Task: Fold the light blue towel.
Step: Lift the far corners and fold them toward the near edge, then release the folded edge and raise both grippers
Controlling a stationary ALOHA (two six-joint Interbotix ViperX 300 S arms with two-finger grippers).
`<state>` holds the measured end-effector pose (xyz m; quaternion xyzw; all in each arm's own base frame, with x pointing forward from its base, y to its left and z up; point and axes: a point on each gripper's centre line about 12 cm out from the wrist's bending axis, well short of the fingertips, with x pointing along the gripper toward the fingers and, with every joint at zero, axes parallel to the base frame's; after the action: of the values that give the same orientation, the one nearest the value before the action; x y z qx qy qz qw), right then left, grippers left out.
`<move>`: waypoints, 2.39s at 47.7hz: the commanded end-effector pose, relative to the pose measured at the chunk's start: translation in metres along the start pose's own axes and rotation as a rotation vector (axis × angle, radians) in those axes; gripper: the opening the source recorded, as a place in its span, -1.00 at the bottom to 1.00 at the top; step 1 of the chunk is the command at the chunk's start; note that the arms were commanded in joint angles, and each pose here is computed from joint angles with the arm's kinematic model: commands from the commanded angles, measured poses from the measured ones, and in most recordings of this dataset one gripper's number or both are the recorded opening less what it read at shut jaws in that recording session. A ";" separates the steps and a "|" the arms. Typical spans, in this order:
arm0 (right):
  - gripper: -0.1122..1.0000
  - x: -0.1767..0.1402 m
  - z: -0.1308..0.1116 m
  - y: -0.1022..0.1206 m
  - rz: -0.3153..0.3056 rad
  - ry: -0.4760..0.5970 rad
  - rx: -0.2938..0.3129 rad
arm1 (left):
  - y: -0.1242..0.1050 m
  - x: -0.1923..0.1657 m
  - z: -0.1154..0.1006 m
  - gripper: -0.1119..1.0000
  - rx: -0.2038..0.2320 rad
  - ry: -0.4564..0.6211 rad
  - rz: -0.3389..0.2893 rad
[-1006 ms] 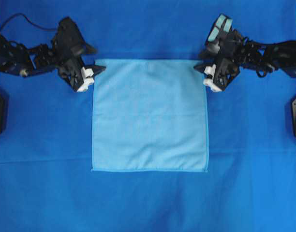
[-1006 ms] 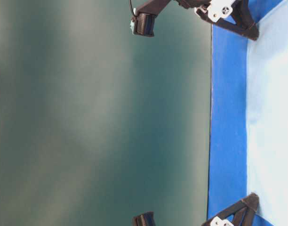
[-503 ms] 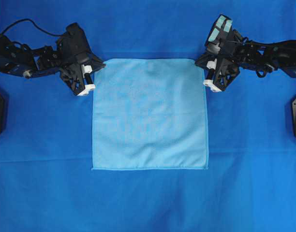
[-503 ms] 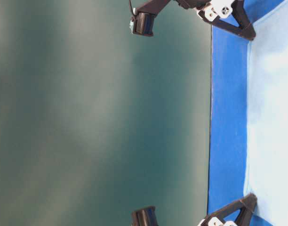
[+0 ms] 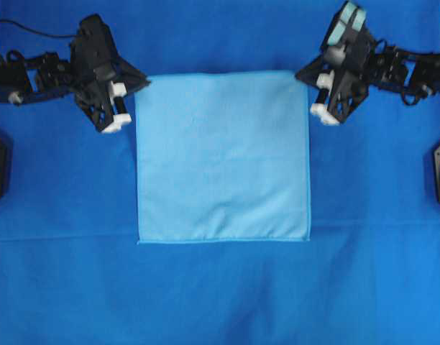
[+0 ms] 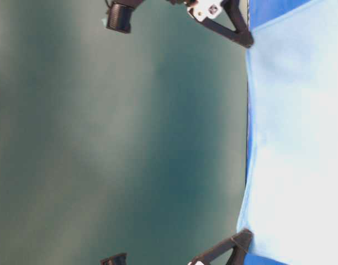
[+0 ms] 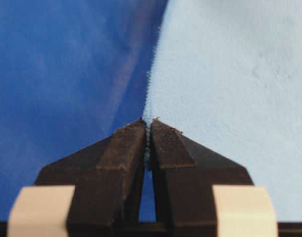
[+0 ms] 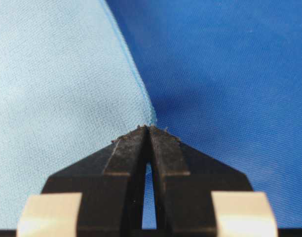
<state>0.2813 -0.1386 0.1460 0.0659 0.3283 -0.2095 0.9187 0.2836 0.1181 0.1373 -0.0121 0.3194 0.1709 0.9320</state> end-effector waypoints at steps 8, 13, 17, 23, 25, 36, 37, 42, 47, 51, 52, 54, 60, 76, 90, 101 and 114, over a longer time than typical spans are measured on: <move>-0.76 -0.017 0.008 0.029 0.072 -0.003 -0.043 | -0.036 -0.008 0.007 -0.58 0.047 0.000 -0.097; -0.76 -0.020 -0.001 0.050 0.126 0.034 -0.054 | -0.057 -0.011 0.002 -0.58 0.066 0.036 -0.153; -0.76 -0.023 -0.007 0.067 0.168 0.061 -0.051 | -0.077 -0.014 0.000 -0.58 0.068 0.050 -0.205; -0.76 -0.029 -0.015 0.092 0.232 0.098 -0.055 | -0.100 -0.020 -0.003 -0.58 0.055 0.059 -0.265; -0.76 -0.031 -0.018 0.100 0.250 0.107 -0.058 | -0.107 -0.022 -0.004 -0.58 0.053 0.064 -0.285; -0.76 -0.044 -0.032 0.136 0.339 0.157 -0.038 | -0.154 -0.036 -0.011 -0.58 0.041 0.086 -0.405; -0.76 -0.045 -0.033 0.138 0.345 0.156 -0.035 | -0.158 -0.037 -0.012 -0.58 0.039 0.088 -0.414; -0.76 -0.049 -0.037 0.148 0.370 0.170 -0.022 | -0.172 -0.040 -0.015 -0.58 0.040 0.104 -0.447; -0.76 -0.051 -0.041 0.155 0.386 0.177 -0.003 | -0.180 -0.039 -0.022 -0.58 0.055 0.122 -0.464; -0.76 -0.049 -0.043 0.157 0.389 0.180 0.005 | -0.181 -0.036 -0.027 -0.58 0.059 0.139 -0.460; -0.76 -0.049 -0.043 0.157 0.388 0.182 0.007 | -0.181 -0.035 -0.029 -0.58 0.059 0.143 -0.458; -0.76 -0.046 -0.045 0.157 0.386 0.186 0.008 | -0.181 -0.033 -0.031 -0.58 0.060 0.147 -0.456; -0.76 -0.042 -0.052 0.162 0.389 0.203 0.009 | -0.188 -0.036 -0.033 -0.58 0.070 0.142 -0.478; -0.74 -0.047 -0.055 0.176 0.435 0.182 -0.005 | -0.209 -0.046 -0.034 -0.58 0.103 0.094 -0.545; 0.38 -0.042 -0.052 0.180 0.432 0.190 0.002 | -0.205 -0.043 -0.035 -0.17 0.085 0.108 -0.529; 0.37 -0.047 -0.047 0.180 0.441 0.169 0.000 | -0.204 -0.048 -0.029 0.91 0.079 0.100 -0.534; 0.37 -0.077 -0.035 0.163 0.455 0.107 -0.003 | -0.194 -0.068 -0.009 0.85 0.067 0.076 -0.534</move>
<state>0.2809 0.0475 0.1496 0.1441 0.3767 0.0071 0.9150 0.2878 -0.0903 0.1346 -0.0648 0.3687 -0.0938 0.9225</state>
